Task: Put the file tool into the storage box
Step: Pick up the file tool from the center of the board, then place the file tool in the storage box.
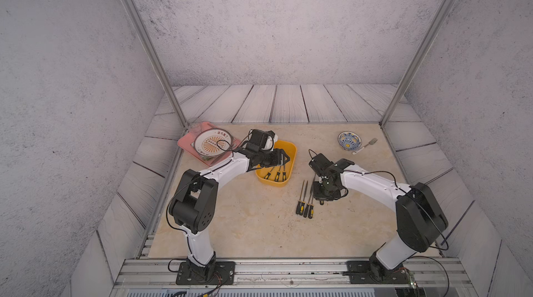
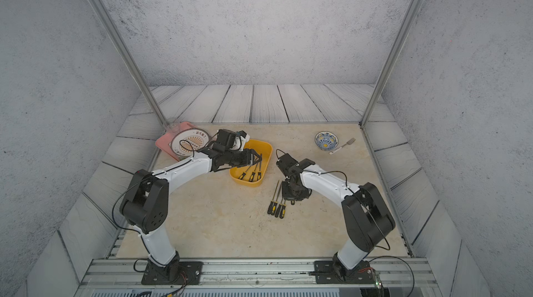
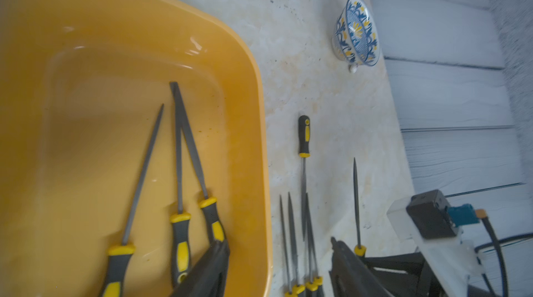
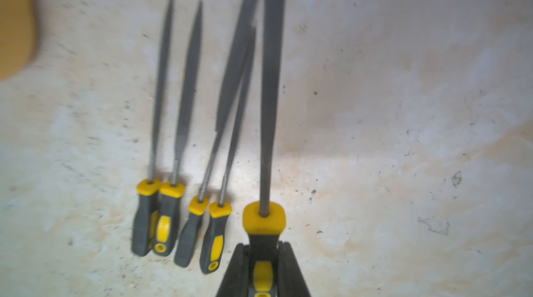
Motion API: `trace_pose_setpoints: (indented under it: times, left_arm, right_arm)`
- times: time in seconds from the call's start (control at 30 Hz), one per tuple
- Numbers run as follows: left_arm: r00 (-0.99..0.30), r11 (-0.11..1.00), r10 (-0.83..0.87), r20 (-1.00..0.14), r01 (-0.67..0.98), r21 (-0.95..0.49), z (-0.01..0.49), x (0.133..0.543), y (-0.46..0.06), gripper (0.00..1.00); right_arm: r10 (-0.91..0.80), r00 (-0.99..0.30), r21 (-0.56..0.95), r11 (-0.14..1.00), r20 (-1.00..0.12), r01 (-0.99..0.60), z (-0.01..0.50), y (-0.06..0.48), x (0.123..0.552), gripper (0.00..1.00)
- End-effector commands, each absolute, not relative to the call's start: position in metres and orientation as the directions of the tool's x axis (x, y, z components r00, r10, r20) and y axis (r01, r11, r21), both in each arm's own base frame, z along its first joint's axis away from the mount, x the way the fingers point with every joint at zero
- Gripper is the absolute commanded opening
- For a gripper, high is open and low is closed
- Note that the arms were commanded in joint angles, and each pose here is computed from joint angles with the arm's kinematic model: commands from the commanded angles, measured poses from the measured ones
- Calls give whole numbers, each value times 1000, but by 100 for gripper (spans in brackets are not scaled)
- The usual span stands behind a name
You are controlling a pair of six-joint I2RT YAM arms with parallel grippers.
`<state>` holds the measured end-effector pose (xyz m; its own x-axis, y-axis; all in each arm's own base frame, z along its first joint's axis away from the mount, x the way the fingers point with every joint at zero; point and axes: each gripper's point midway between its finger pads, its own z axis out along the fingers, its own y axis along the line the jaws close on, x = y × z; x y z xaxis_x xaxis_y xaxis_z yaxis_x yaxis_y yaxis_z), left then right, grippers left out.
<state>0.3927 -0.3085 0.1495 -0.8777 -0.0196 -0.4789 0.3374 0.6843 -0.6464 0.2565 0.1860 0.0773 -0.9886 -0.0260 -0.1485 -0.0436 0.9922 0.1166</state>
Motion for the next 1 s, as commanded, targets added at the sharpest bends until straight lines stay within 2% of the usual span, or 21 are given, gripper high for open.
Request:
trace_pose_setpoints:
  times: [0.0,0.13,0.47,0.57,0.6,0.67,0.7,0.77,0.9,0.97]
  left_arm:
    - [-872,557,-4,-490,405,-725,169,382,-332,64]
    - [-876,479,19,-481,431,-765,175,372,-349,64]
    - [-887,457,36,-459,424,-782,171,367,-357,58]
    - [-887,452,41,-460,427,-783,171,367,-358,50]
    - [-888,448,43,-459,427,-785,171,367,-358,44]
    - [-888,441,48,-457,429,-788,172,366,-360,27]
    - [-888,437,49,-458,432,-789,173,366,-360,14]
    - [-886,436,51,-460,434,-788,173,365,-360,2]
    - [-875,467,44,-482,444,-765,174,368,-356,0]
    - [-865,487,41,-501,455,-745,177,372,-353,0]
  right_arm:
    - [-62,-976,327,936,-210,-130,100,224,261,4]
    - [-71,-960,478,855,-271,-198,125,256,270,4]
    - [-88,-939,608,741,-333,-285,167,290,281,5]
    - [-85,-935,617,730,-343,-293,174,293,283,5]
    - [-85,-936,619,729,-343,-293,175,294,283,5]
    - [-82,-935,617,731,-346,-292,176,293,284,5]
    - [-81,-935,614,734,-344,-289,175,292,285,5]
    - [-79,-936,614,735,-342,-287,175,292,285,5]
    - [-72,-938,610,742,-340,-278,174,290,286,8]
    - [-61,-936,608,745,-348,-275,176,288,287,23]
